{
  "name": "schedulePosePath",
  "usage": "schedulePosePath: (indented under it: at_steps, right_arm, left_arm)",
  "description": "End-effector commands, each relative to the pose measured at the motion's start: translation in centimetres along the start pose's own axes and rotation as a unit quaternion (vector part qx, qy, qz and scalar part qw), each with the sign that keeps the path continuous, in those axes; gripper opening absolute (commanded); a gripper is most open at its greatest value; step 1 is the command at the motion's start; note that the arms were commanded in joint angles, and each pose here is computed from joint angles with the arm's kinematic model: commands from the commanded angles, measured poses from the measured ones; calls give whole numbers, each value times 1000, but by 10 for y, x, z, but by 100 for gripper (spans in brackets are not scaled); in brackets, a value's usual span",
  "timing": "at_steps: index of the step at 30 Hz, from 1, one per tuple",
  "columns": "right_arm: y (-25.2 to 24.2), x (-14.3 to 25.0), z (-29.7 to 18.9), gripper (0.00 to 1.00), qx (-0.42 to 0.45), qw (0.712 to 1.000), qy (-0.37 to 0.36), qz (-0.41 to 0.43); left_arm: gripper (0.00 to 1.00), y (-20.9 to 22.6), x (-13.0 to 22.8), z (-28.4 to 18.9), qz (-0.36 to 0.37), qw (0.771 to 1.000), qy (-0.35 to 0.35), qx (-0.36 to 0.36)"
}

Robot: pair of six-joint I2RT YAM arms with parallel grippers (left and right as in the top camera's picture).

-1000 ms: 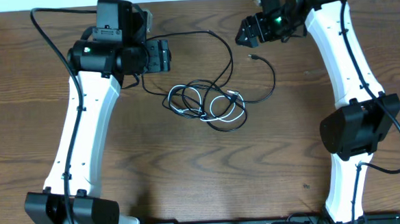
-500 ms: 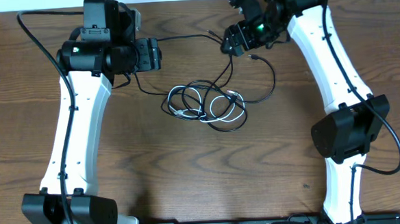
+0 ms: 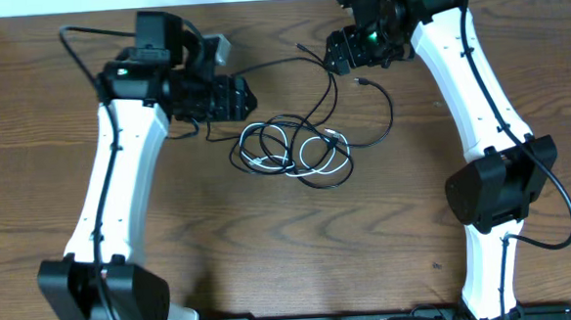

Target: Untangle cables

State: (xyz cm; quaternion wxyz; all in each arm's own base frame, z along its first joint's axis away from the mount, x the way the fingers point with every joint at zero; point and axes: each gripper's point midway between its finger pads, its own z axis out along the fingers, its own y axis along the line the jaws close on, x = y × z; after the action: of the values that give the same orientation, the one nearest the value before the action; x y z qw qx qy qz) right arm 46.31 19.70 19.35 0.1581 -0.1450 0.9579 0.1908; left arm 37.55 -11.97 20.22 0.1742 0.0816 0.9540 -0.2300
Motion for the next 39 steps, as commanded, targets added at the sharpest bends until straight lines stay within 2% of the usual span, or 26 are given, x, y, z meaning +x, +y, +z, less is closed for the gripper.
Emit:
schedulePosePath:
  at_steps: [1,5,9,12,19,25,28,30,33,39]
  right_arm:
    - [-13,-1,1,82,24,999,-1,24]
    - [-16,-1,0,83,25,999,-2,26]
    - [-14,0,1,85,25,999,1,23]
    - [-13,1,1,86,25,999,3,22]
    - [-13,1,1,87,25,999,2,22]
    - [-16,0,0,87,26,999,1,21]
    - [-17,0,0,88,27,999,0,21]
    - [-17,-1,0,88,27,999,-2,21]
    - [-17,-1,0,88,26,999,-3,21]
    - [-17,-1,0,88,26,999,-3,21]
  left_arm:
    - [71,-9,12,20,1,999,34,21]
    - [66,-3,17,35,0,998,55,6]
    - [52,5,18,48,-5,998,67,-1]
    - [46,7,12,54,-1,998,60,0]
    - [48,26,3,62,12,998,47,-47]
    - [51,29,27,75,0,994,103,-34]
    - [51,23,36,75,24,992,123,-13]
    - [52,22,38,75,38,991,129,-7]
    - [59,23,38,75,56,990,129,-6]
    - [61,32,33,86,83,989,124,-15]
